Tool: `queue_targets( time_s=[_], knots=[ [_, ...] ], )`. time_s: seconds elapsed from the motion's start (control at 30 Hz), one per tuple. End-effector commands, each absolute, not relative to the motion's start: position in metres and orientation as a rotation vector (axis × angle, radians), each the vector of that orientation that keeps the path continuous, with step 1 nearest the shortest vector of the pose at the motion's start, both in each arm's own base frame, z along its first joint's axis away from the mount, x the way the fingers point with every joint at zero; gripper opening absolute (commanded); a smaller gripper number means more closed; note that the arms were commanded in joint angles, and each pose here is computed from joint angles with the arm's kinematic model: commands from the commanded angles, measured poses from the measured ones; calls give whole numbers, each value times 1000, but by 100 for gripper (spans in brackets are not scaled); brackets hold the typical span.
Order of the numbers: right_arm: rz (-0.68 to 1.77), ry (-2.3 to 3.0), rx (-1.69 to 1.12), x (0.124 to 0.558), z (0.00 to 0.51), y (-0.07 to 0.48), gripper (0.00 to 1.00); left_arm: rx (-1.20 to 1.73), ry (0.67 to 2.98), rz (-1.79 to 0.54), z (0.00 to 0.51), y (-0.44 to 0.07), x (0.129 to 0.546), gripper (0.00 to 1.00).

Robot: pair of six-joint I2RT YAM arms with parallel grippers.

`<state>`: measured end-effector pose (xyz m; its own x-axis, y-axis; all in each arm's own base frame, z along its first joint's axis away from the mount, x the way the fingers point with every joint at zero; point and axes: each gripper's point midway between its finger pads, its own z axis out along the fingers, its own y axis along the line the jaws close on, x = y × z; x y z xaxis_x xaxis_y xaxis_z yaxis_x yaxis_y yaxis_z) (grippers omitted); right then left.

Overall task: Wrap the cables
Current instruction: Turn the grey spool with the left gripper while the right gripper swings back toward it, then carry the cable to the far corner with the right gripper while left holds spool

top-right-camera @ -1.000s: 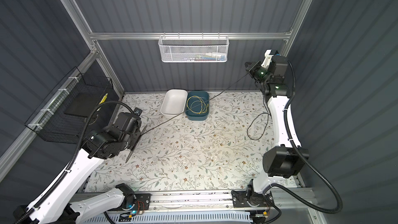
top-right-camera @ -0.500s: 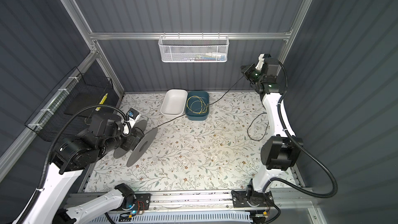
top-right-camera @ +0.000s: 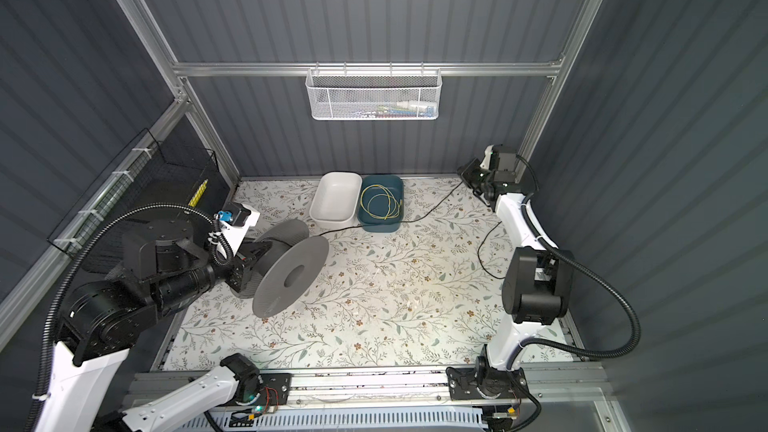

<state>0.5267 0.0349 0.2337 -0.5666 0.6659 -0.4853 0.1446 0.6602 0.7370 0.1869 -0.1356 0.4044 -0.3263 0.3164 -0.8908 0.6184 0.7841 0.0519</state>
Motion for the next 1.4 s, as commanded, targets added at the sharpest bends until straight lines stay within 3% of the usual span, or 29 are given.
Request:
queue_targets(
  time_s=[0.0,0.23,0.43,0.6,0.7,0.97,1.23,1.37],
  knots=[
    [805,2072,558,508,229,45,0,610,1708,-588,473,-161,191,0],
    [782,2090,627,467,185,62,0,399,1577,-662,523,-174,233,0],
    [797,2173,546,426,151,114,0,205,1498,-691,552,-175,269,0],
    [813,2227,421,385,138,161,0,-39,1491,-589,551,-152,303,0],
    [842,2234,365,361,143,186,0,-265,1533,-399,527,-119,328,0],
    [865,2208,18,309,196,263,0,-386,1625,-36,477,-97,365,0],
    [901,2039,-114,285,294,262,0,-278,1719,440,423,-83,387,0],
    [915,1944,-172,276,349,255,0,-149,1800,515,389,-90,393,0]
  ],
)
